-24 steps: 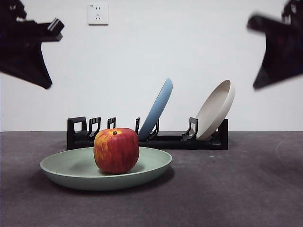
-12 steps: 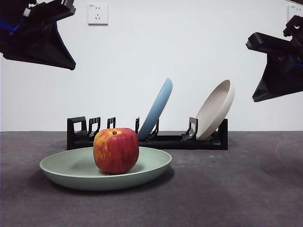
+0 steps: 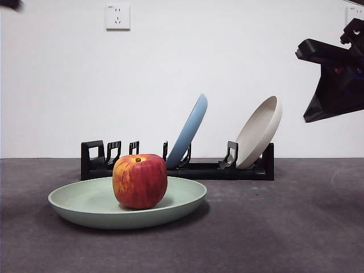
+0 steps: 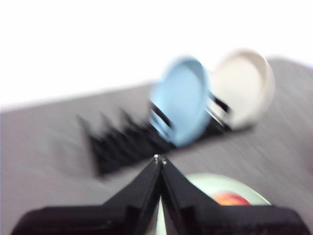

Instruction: Take the green plate from the plate rack,put the plate on the table,take the apple from the table,put the apple in the plate

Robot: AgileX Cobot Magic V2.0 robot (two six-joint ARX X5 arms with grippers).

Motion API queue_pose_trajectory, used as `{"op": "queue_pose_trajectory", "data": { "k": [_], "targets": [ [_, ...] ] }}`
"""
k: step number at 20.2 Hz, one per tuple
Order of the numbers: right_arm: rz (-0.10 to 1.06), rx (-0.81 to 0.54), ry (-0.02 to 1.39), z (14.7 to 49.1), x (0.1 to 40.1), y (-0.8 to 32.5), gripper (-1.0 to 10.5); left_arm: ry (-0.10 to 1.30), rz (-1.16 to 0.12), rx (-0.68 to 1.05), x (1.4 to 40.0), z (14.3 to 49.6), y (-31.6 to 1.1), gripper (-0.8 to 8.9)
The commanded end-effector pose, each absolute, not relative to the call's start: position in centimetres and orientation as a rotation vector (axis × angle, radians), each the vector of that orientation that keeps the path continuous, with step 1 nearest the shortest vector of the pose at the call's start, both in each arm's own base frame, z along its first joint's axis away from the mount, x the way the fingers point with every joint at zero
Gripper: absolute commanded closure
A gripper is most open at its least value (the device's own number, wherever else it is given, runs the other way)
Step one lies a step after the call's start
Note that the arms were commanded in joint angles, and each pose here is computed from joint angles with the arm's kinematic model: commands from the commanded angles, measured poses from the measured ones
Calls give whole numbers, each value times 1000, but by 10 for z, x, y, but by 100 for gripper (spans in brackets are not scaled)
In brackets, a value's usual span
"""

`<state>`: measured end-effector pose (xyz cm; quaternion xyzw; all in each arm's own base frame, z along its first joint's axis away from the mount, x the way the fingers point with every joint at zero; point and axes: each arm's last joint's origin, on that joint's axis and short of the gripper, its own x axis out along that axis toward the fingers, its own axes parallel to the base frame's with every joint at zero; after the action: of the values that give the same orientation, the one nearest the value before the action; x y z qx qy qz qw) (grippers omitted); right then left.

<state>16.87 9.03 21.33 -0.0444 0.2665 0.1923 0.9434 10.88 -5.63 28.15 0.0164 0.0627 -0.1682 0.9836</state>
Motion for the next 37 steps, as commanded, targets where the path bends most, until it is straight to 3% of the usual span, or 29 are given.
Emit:
{"op": "queue_pose_trajectory", "data": {
  "k": [1,5,14,35,37],
  "targets": [
    [388,-81,541,213,168,90,958,81,-233,82,103,273,-39,814],
    [388,-80,541,213,168,90,958,102,-65,73,97,228,-18,814],
    [388,-80,541,213,168,90,958,160,-79,50,97,151,-7,814],
    [394,-78,538,214,167,89,958,184,-63,51,96,147,-5,814],
    [343,-75,514,222,159,80,958,184,-63,51,96,147,-5,814]
  ]
}}
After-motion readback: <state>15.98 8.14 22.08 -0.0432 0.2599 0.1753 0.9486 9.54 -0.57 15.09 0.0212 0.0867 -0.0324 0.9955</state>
